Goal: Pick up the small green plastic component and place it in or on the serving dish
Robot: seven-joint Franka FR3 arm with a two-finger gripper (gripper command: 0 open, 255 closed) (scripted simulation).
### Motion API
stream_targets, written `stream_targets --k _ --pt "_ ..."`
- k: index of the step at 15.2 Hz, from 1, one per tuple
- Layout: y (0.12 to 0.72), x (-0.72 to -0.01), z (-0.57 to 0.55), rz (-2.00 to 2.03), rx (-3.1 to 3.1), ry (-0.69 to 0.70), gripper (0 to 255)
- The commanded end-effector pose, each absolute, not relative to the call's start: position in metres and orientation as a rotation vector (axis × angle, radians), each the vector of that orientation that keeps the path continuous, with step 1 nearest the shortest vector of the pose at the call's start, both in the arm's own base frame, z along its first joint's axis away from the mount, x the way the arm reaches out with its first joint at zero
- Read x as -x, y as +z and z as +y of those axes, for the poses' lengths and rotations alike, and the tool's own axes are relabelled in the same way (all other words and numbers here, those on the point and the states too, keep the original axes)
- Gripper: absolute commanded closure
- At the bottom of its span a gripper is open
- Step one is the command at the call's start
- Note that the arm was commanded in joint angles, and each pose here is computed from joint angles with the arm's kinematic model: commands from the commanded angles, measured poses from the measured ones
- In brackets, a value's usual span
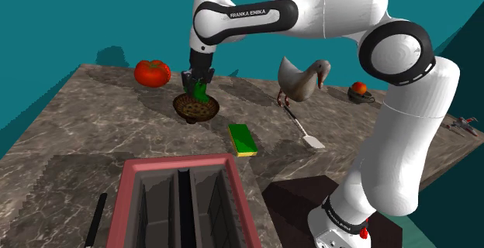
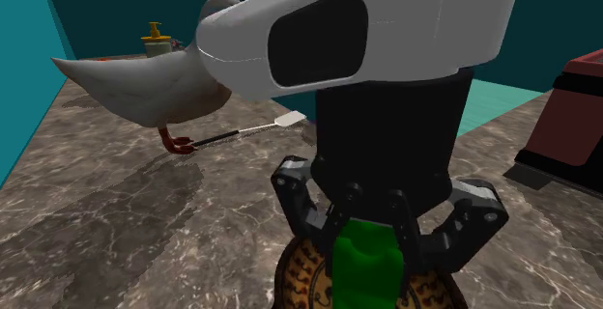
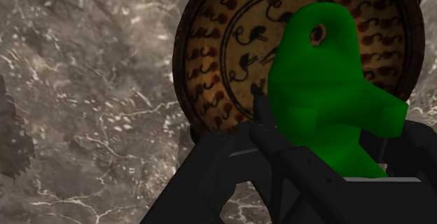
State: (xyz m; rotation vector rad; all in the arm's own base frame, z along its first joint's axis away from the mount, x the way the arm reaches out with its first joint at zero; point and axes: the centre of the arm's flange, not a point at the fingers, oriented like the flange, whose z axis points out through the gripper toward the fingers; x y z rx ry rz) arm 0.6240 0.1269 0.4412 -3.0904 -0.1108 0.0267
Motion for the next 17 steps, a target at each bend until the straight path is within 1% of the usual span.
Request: stream_targets --k 1,2,10,11,16,17 --pt "0.431 -0.624 0.128 -0.111 3.090 0.026 255" --pt "0.423 -0.624 0.128 -0.111 3.090 0.026 255" --pt "0.423 -0.624 0.128 -0.111 3.090 0.026 255" --pt "0.423 -0.623 0.128 -0.111 3.090 0.026 0" --pt "0.423 -0.624 0.128 -0.111 3.090 0.026 0" --pt "0.436 -0.624 0.127 -0.111 3.090 0.026 0"
